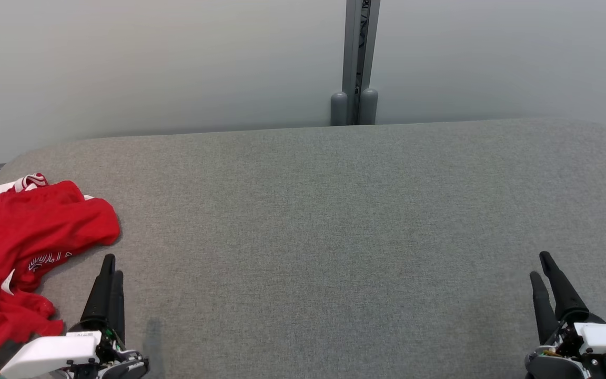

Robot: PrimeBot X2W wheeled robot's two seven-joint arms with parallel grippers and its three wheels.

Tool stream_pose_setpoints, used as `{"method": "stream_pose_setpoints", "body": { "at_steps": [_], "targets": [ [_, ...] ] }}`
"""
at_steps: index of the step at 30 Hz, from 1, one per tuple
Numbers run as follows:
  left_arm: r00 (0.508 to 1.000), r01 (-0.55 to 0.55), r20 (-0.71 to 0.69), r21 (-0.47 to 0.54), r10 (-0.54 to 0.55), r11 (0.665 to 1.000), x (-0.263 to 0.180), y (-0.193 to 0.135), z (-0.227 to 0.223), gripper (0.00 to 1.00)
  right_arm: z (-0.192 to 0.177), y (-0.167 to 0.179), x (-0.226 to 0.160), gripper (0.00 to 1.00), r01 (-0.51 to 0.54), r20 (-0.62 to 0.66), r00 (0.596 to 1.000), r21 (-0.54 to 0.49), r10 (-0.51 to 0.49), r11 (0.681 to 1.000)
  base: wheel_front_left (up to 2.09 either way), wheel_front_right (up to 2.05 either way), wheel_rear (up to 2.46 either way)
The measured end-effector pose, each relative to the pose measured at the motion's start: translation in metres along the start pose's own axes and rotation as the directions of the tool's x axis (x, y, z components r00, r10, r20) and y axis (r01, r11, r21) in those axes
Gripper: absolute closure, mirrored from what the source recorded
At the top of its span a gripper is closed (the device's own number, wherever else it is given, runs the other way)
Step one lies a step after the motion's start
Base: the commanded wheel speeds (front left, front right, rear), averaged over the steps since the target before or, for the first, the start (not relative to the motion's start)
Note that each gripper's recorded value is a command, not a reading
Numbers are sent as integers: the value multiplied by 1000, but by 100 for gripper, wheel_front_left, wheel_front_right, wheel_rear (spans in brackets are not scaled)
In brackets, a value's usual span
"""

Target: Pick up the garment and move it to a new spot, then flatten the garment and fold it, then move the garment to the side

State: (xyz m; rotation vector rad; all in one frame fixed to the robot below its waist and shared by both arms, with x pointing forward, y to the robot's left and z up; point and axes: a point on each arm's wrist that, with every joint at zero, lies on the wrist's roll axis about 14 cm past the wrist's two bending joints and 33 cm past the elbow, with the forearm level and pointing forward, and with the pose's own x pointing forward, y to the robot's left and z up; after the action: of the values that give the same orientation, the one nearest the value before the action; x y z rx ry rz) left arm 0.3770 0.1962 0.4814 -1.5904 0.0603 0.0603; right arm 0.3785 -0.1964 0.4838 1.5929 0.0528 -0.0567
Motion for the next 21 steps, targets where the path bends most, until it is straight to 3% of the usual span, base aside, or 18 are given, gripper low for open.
{"method": "stream_pose_setpoints", "body": {
  "at_steps": [3,21],
  "targets": [
    [1000,-27,7,-6,27,1000,-5,10,-1,0,-2,-7,-3,0,19,2,1000,3,-19,1000,0,0,0],
    [999,27,42,82,-31,996,1,-10,-2,0,-12,22,5,0,-67,12,998,-68,68,995,0,0,0]
  ]
}}
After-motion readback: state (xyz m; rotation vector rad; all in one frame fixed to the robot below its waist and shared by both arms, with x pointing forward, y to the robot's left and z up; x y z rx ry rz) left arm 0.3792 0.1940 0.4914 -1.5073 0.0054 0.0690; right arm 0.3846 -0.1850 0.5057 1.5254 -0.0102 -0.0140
